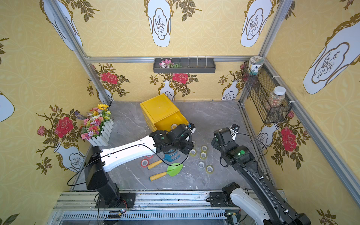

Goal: Place the transparent tape into the drawer according to color
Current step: Pick up the tape at the center of the board, then place the tape in the drawer.

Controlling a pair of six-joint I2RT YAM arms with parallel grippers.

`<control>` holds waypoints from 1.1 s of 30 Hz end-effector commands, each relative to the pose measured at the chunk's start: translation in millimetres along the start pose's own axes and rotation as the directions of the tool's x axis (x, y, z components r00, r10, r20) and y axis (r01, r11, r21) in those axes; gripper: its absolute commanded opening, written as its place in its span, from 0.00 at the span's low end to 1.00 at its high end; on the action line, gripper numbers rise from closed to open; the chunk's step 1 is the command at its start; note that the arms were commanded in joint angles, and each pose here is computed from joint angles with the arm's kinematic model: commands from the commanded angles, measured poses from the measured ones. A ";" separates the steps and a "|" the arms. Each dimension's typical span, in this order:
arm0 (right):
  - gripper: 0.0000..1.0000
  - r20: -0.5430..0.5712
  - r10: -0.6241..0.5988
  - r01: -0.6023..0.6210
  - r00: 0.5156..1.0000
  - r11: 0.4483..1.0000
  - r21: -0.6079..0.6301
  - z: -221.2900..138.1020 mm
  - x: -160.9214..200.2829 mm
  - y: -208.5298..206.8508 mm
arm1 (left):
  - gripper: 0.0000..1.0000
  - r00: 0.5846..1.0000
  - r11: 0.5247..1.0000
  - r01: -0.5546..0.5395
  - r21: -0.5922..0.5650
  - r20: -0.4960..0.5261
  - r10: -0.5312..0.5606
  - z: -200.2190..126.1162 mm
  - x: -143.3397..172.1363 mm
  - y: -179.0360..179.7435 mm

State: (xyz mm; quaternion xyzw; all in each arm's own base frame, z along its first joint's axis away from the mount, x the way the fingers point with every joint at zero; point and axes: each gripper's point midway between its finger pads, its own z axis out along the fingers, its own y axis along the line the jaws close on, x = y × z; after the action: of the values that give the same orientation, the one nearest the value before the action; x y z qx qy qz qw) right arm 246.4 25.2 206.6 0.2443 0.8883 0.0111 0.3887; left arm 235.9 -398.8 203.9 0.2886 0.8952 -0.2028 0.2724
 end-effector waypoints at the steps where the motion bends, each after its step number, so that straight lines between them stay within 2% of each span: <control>1: 0.83 0.014 0.002 -0.001 1.000 1.000 -0.018 -1.3 -5.7 5.7 | 0.39 0.998 0.999 0.032 0.027 0.052 -0.033 -29.2 -19.3 3.1; 5: 0.83 0.009 0.001 -0.001 1.000 1.000 -0.024 0.1 -5.0 8.1 | 0.41 0.983 0.998 0.068 0.007 0.172 -0.068 -72.4 -51.8 24.5; 7: 0.83 0.004 0.004 -0.004 1.000 1.000 -0.028 1.1 -4.3 9.0 | 0.42 0.975 0.995 0.089 -0.047 0.207 -0.078 -83.8 -59.6 46.1; 12: 0.83 -0.001 0.005 -0.005 1.000 0.999 -0.033 2.4 -2.8 10.3 | 0.38 0.970 0.964 0.177 -0.197 0.199 -0.138 -77.2 -50.7 111.4; 17: 0.82 -0.011 -0.003 0.003 1.000 0.999 -0.043 2.9 -0.8 12.3 | 0.37 0.944 0.928 0.297 -0.227 0.218 -0.249 -65.6 -34.1 155.2; 24: 0.82 -0.067 -0.039 0.033 0.997 0.996 -0.085 6.9 9.6 22.0 | 0.42 0.944 0.923 0.312 -0.227 0.181 -0.274 -48.5 -24.7 164.6; 30: 0.82 -0.143 -0.099 0.075 0.985 0.983 -0.165 5.4 22.9 38.2 | 0.58 0.942 0.925 0.314 -0.215 0.191 -0.275 -48.7 -28.2 164.0; 33: 0.82 -0.180 -0.132 0.095 0.975 0.976 -0.197 2.5 30.0 45.1 | 0.63 0.939 0.930 0.311 -0.195 0.217 -0.268 -56.4 -35.0 160.8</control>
State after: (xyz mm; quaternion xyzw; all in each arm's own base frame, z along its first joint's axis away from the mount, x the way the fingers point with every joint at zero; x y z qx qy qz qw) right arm 250.8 64.6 190.5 0.1795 0.9233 0.0717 0.3318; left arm 337.3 -257.3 223.1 0.1009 0.9245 -0.1433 0.3384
